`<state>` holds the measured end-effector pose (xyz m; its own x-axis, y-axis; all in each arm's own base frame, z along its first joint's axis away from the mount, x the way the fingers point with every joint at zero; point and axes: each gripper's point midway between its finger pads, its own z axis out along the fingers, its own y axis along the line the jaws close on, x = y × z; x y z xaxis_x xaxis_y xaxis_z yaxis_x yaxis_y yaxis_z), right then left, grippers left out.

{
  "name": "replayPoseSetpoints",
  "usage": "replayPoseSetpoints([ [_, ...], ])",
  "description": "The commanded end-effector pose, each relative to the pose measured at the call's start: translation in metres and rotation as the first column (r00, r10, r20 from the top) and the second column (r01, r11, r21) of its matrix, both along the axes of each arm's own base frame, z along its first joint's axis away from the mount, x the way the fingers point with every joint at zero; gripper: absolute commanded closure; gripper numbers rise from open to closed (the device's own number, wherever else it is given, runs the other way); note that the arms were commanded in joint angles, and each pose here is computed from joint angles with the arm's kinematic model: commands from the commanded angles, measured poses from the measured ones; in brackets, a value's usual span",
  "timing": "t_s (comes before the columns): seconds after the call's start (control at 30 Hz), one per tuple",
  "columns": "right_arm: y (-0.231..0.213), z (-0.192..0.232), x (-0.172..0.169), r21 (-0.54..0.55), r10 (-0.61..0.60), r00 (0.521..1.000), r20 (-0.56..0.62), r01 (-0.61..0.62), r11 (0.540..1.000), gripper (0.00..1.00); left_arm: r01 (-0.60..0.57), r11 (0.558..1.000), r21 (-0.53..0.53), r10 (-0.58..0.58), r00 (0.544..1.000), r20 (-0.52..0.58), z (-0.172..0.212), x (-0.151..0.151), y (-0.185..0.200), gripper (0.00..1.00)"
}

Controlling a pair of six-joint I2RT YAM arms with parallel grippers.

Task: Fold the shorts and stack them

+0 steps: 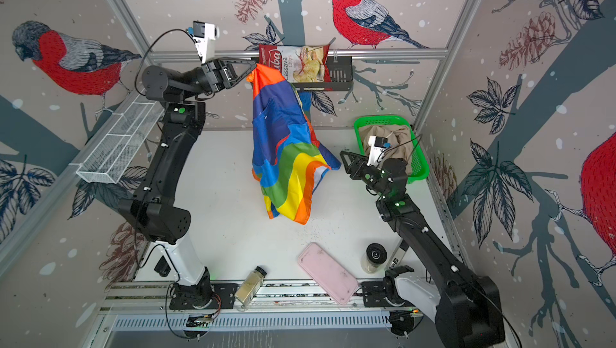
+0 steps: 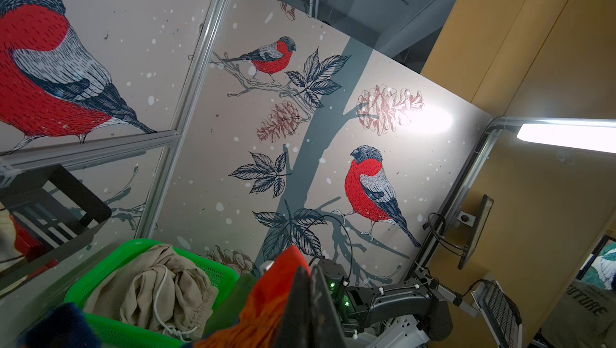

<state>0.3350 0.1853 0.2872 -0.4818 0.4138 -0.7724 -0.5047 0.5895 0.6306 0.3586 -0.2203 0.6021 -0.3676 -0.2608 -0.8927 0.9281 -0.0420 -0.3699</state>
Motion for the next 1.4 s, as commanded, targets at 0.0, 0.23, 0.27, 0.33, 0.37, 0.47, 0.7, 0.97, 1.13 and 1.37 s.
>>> replayPoseSetpoints([
  [0.0,0.028,0.01,-0.019,0.109,0.183,0.983,0.004,-0.183,0.977,0.54,-0.004,1.0,-0.015,0.004,0.998,0.058,0.006,-0.005,0.002,1.0],
  [0.23,0.043,0.016,-0.043,0.08,0.212,0.977,0.025,-0.214,0.974,0.49,0.015,1.0,-0.024,-0.014,0.999,0.053,0.01,-0.004,0.003,1.0],
  [0.27,0.045,0.014,-0.049,0.075,0.215,0.976,0.021,-0.216,0.973,0.49,0.019,1.0,-0.024,-0.018,0.998,0.057,0.011,-0.006,0.003,1.0],
  [0.33,0.048,0.009,-0.057,0.078,0.223,0.975,0.009,-0.223,0.972,0.52,0.022,0.999,-0.027,-0.021,0.998,0.056,0.013,-0.009,0.004,1.0],
  [0.37,0.051,0.005,-0.061,0.089,0.233,0.973,-0.002,-0.232,0.969,0.56,0.024,0.999,-0.029,-0.023,0.998,0.056,0.014,-0.01,0.004,1.0],
  [0.47,0.057,-0.005,-0.07,0.146,0.274,0.961,-0.035,-0.267,0.953,0.7,0.029,0.999,-0.031,-0.027,0.998,0.06,0.016,-0.013,0.004,1.0],
  [0.7,0.066,-0.029,-0.084,0.21,0.333,0.938,-0.094,-0.308,0.928,0.66,0.023,0.999,-0.035,-0.021,0.998,0.059,0.019,-0.012,0.006,1.0],
  [0.97,0.058,-0.034,-0.071,0.243,0.293,0.952,-0.088,-0.265,0.933,0.43,0.027,0.999,-0.039,-0.025,0.998,0.06,0.024,-0.011,0.009,1.0],
  [1.13,0.053,-0.014,-0.048,0.27,0.274,0.961,-0.024,-0.258,0.928,0.28,0.024,0.999,-0.046,-0.021,0.997,0.069,0.028,-0.015,0.01,1.0],
  [1.37,0.057,-0.006,-0.01,0.324,0.311,0.95,-0.009,-0.291,0.9,0.23,0.024,0.999,-0.044,-0.021,0.998,0.062,0.028,-0.015,0.012,1.0],
])
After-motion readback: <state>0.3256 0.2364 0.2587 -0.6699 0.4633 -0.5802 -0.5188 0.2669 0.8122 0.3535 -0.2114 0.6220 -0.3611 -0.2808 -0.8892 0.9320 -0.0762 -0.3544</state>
